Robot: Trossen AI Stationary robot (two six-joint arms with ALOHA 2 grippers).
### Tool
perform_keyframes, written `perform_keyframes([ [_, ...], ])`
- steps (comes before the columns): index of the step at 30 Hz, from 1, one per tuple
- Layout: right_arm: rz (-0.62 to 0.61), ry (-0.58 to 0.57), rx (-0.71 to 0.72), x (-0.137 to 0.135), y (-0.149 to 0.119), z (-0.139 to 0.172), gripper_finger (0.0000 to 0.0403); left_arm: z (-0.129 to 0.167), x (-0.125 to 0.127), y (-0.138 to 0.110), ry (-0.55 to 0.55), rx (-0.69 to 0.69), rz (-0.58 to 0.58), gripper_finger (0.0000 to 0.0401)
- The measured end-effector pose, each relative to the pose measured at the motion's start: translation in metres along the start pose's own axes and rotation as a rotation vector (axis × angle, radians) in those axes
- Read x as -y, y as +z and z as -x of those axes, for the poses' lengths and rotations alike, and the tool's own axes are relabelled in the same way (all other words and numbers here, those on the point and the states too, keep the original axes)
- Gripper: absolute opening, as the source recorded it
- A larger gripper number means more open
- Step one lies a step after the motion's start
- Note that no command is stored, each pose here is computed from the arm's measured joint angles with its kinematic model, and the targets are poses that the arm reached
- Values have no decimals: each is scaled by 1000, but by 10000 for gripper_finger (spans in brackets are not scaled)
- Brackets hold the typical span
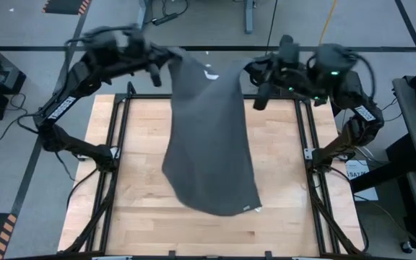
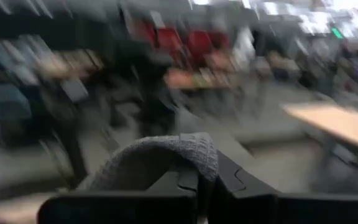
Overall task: Roll towel
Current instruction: Fold the gray towel on the center of table
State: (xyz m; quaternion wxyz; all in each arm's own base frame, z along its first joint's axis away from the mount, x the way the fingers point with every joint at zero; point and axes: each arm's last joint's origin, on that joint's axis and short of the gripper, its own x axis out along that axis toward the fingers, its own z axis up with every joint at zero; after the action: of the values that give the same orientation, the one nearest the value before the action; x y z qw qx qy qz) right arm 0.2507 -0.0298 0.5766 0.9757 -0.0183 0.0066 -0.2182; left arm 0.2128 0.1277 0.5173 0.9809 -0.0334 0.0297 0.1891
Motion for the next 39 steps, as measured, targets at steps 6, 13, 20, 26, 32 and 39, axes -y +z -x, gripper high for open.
perform_keyframes([
  [6,153,-197,-370,24,-44,-25,0,-33,-10,-40,41,-310,-34,2],
  [13,275,-326,-564,67,-72,-56,0,-80,-19,-65,31,-365,-37,2],
  [20,184,-335,-651,113,-84,-60,0,-61,15,-34,-653,-205,229,2],
  [26,154,-324,-662,129,-88,-64,0,-43,47,-5,-888,-71,275,2],
  [32,137,-300,-673,138,-92,-66,0,-60,68,5,-949,19,416,2],
  [39,131,-306,-732,144,-99,-67,0,-81,48,-31,-514,-143,399,2],
])
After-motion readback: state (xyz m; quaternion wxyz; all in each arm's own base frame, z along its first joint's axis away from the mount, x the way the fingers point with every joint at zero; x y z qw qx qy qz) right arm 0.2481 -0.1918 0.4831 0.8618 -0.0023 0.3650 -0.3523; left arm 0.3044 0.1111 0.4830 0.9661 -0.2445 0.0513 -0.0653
